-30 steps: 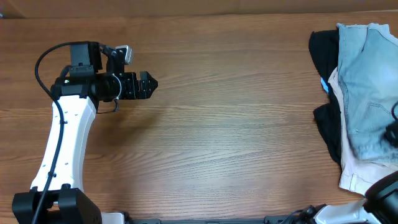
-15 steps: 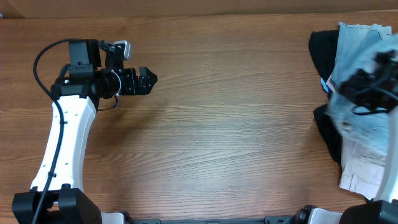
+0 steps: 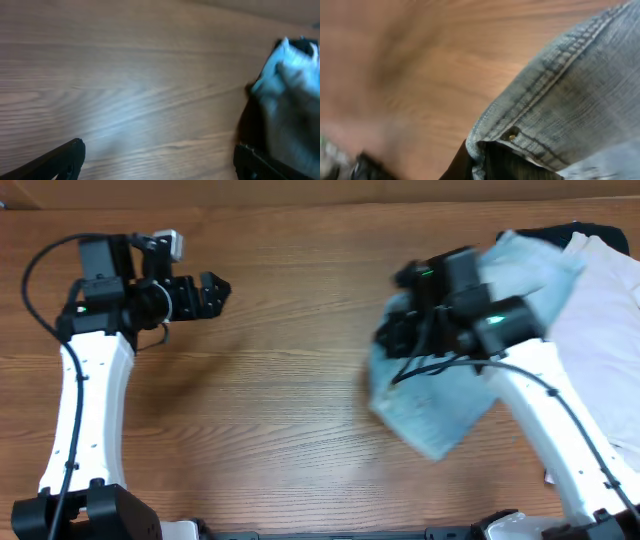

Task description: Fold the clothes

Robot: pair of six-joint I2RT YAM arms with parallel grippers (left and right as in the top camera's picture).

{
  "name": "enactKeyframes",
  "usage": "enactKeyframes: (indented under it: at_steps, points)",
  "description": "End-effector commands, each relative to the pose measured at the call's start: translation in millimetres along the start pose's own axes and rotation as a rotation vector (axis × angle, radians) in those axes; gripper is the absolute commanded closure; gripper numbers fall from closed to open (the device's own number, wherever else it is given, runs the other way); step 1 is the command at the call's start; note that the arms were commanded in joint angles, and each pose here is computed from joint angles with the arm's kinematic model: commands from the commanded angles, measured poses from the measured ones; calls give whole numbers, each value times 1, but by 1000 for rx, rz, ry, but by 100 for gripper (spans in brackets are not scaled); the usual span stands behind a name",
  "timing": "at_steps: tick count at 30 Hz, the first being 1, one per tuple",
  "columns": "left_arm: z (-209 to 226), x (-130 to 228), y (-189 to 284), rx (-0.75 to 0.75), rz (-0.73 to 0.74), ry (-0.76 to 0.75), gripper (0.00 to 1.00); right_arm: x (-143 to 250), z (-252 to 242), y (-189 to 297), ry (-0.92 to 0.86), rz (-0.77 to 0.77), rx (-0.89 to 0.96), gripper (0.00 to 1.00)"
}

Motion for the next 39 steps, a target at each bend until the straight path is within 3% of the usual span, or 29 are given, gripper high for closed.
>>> enactKeyframes:
  at_steps: [1,7,11,15,21,31,39]
  points:
    - [11,-19,17,-16,-62,34,2,4,52,-19,48,40,-107,96]
    - [44,-25,35,-70,-100,103,2,30,110,-46,171,119,-182,92]
    - [55,-25,41,-86,-104,130,1,35,128,-48,216,117,-210,77]
    - [51,-26,40,-63,-104,123,1,33,141,-43,236,108,-290,71]
    - [48,-27,40,-42,-109,108,1,22,145,-12,261,45,-313,53]
    - [-20,-22,30,200,-63,-59,9,-8,59,69,86,-170,-59,31]
    - [-108,5,-7,72,-11,-361,0,-8,-20,127,-75,-302,125,0]
Point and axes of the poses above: each gripper's point midway between its finger pads, its own y axis back along the fingers, its own z axis along the line the jaws close on, x = y × z, the point moved 3 cm from there along y, back along the fingers, and after that the axes turned 9 degrees about y, right-handed, at the moved point
